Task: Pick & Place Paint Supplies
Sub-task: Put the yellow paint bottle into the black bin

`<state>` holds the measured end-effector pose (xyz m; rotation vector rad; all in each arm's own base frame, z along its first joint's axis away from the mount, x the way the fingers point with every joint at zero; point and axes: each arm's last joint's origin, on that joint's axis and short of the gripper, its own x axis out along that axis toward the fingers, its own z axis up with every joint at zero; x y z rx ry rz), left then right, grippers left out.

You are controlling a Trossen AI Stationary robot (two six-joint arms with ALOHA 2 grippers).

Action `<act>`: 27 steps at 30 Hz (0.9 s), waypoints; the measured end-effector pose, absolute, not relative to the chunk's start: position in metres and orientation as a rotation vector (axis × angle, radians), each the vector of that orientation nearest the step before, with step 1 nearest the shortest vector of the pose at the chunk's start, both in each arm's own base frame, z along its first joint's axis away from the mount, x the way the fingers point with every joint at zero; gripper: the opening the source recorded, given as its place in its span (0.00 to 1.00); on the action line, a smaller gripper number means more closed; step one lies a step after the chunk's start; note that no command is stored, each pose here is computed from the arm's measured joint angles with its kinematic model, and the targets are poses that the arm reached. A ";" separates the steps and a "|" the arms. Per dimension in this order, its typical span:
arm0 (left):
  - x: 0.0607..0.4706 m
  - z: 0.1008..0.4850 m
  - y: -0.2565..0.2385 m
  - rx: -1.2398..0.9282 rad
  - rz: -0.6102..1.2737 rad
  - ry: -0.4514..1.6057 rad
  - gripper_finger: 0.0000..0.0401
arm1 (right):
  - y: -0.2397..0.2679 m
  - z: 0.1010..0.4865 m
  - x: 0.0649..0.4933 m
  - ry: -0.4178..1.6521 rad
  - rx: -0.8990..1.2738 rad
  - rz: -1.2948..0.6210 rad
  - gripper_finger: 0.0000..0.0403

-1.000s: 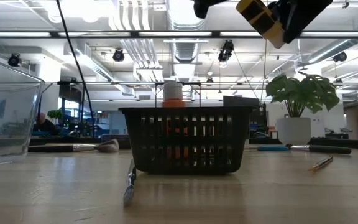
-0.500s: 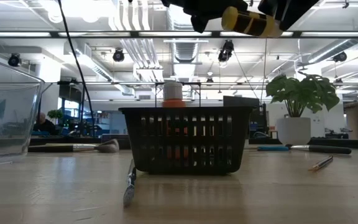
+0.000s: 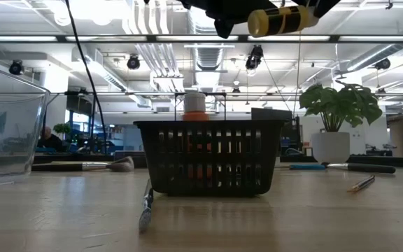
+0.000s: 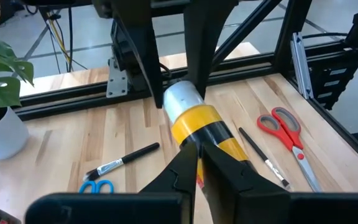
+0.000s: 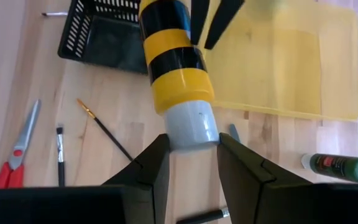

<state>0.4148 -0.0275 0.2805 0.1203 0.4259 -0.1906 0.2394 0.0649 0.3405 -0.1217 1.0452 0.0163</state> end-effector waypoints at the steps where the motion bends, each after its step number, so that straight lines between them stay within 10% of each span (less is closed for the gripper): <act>1: 0.415 0.281 -0.028 0.120 -0.191 0.426 0.08 | 0.065 0.341 0.239 1.044 -0.121 0.016 0.25; 27: 0.363 0.323 -0.024 0.360 -0.223 0.544 0.08 | 0.064 0.325 0.222 1.336 -0.040 -0.015 0.25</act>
